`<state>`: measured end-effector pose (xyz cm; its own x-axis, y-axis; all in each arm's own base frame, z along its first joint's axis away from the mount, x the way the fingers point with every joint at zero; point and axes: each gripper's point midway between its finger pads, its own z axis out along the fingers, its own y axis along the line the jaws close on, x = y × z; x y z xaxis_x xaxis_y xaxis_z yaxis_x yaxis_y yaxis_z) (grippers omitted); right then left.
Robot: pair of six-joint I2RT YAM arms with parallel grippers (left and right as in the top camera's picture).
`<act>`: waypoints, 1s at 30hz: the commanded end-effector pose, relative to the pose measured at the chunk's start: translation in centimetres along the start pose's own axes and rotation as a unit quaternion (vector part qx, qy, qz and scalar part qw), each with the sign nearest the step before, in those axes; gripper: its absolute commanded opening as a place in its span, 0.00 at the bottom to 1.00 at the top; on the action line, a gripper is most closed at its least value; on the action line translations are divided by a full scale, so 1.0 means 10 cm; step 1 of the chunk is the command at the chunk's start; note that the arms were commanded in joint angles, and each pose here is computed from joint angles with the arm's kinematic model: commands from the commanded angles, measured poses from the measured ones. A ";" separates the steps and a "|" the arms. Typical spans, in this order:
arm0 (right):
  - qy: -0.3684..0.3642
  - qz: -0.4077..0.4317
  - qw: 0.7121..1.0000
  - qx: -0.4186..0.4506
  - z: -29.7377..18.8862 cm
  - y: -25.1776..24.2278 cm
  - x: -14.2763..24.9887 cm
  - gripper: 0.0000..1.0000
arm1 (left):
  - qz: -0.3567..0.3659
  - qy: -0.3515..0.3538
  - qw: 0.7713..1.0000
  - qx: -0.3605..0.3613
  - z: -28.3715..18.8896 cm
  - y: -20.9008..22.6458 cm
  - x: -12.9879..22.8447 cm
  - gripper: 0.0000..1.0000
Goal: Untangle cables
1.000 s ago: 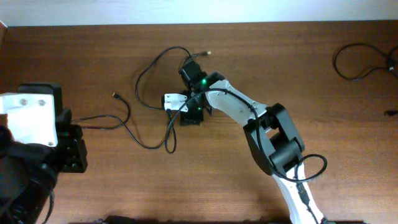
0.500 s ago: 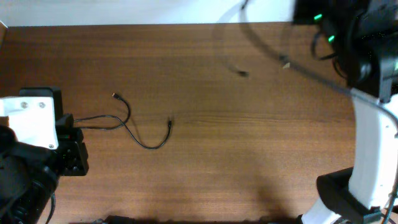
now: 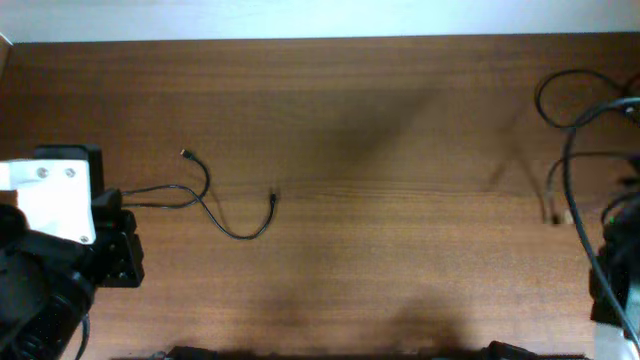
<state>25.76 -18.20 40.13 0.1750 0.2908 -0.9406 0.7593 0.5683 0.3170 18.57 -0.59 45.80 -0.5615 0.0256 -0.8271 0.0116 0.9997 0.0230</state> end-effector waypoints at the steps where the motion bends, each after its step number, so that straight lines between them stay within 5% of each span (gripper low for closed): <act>1: 0.043 0.060 0.991 0.111 0.09 -0.49 0.28 0.04 | -0.009 -0.003 1.000 0.004 0.00 -0.01 -0.02 0.00; 6: 0.203 0.059 0.961 0.178 0.58 -0.78 1.34 0.04 | -0.009 0.002 1.000 0.003 0.00 -0.01 0.01 0.00; 9: 0.245 0.074 0.951 0.175 0.91 -0.86 1.65 0.04 | -0.006 0.020 1.000 0.001 0.00 0.00 0.10 0.00; 16: 0.109 0.151 0.981 0.047 1.33 -0.82 0.56 0.04 | -0.007 0.019 1.000 0.001 0.00 0.00 0.09 0.00; 22: 0.018 0.139 0.938 -0.318 0.88 0.90 -0.43 0.04 | -0.007 0.022 1.000 0.003 0.01 -0.01 0.10 0.00; 25: 0.085 0.117 0.940 -0.310 1.00 0.99 0.02 0.04 | -0.007 0.024 1.000 0.016 0.01 -0.05 0.11 0.00; 27: 0.144 0.036 0.958 -0.245 1.26 0.58 0.49 0.04 | -0.007 0.024 1.000 0.015 0.01 -0.05 0.11 0.00; 30: 0.205 0.053 0.966 -0.146 1.66 -0.25 0.85 0.04 | -0.007 0.024 1.000 0.015 0.01 -0.05 0.11 0.00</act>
<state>38.02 -25.52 31.90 -0.0566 0.6100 -0.7904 0.4418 0.7252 0.5280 18.00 -0.92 44.94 -0.5965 0.0268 -0.8021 0.0293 0.9995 0.0116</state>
